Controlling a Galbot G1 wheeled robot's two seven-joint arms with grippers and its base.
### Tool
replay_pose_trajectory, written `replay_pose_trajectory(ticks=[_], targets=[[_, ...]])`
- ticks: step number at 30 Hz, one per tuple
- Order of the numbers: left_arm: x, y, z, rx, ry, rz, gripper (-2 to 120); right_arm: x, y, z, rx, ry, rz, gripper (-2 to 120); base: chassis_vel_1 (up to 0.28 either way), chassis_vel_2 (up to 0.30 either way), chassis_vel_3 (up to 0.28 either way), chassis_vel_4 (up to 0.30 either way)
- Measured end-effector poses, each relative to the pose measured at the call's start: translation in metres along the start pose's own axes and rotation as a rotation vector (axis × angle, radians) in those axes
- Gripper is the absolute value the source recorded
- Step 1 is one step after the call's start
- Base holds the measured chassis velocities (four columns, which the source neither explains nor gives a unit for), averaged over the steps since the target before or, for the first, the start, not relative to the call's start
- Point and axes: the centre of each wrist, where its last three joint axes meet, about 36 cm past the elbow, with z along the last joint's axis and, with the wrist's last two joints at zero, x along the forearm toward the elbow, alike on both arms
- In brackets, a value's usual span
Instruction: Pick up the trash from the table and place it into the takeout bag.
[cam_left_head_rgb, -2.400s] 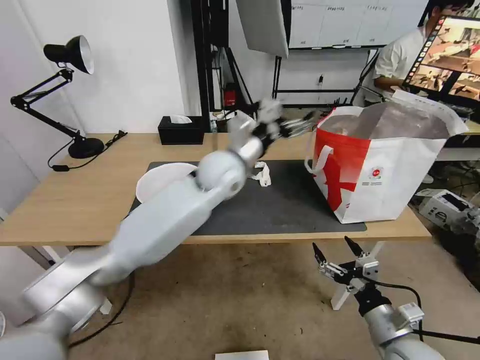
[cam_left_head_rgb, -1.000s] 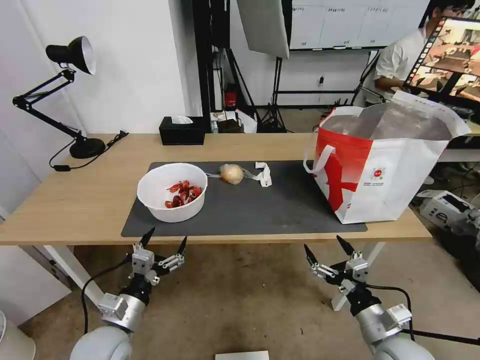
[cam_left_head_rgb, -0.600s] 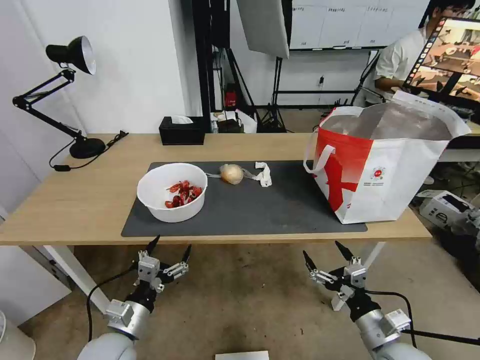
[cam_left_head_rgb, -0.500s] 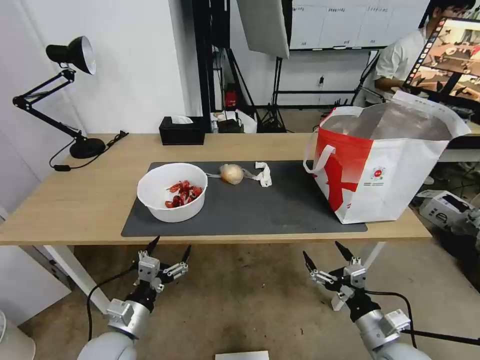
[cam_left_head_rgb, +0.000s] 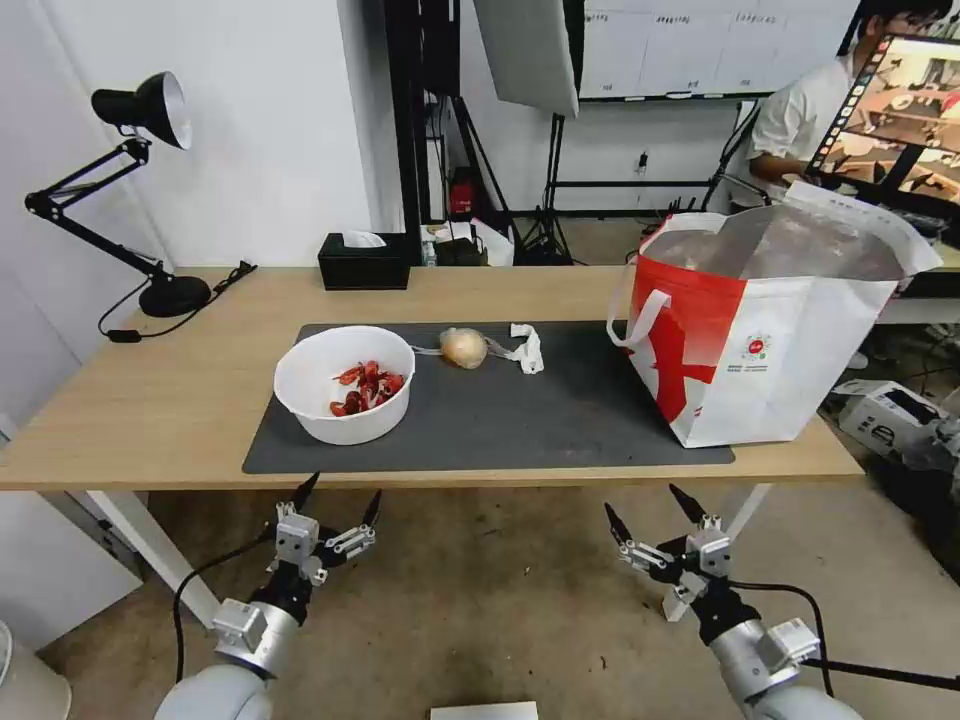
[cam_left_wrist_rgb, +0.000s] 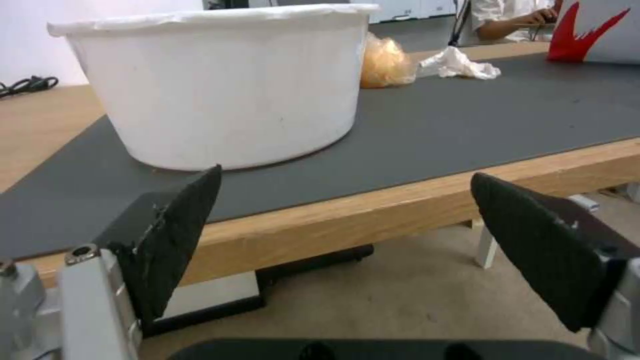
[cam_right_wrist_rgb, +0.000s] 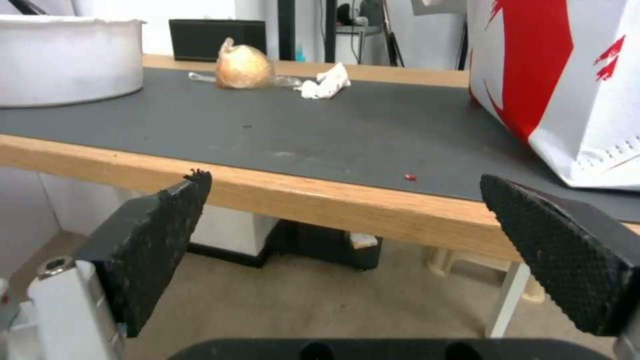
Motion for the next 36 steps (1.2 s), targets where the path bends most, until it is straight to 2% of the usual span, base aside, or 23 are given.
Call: replay_pose_trajectory(ticks=[14, 20, 26, 30, 36], targets=[[0.001, -0.001, 0.002, -0.006, -0.015, 0.02, 100, 0.0, 0.002, 0.0, 0.003, 0.003, -0.009, 100, 0.0, 0.0, 0.0, 0.0], [-0.002, -0.001, 0.0, -0.008, -0.022, 0.023, 100, -0.014, 0.006, -0.01, 0.006, 0.001, -0.067, 100, 0.0, 0.0, 0.0, 0.0], [-0.003, -0.004, -0.005, -0.008, -0.032, 0.024, 100, -0.068, 0.003, -0.053, 0.038, -0.028, -0.171, 100, 0.0, 0.0, 0.0, 0.0], [-0.002, -0.007, -0.006, -0.012, -0.03, 0.023, 100, -0.09, 0.001, -0.068, 0.065, -0.028, -0.186, 100, 0.0, 0.0, 0.0, 0.0], [-0.001, -0.005, -0.008, -0.023, -0.033, -0.005, 100, -0.15, 0.0, -0.095, 0.093, -0.025, -0.194, 100, 0.0, 0.0, 0.0, 0.0]])
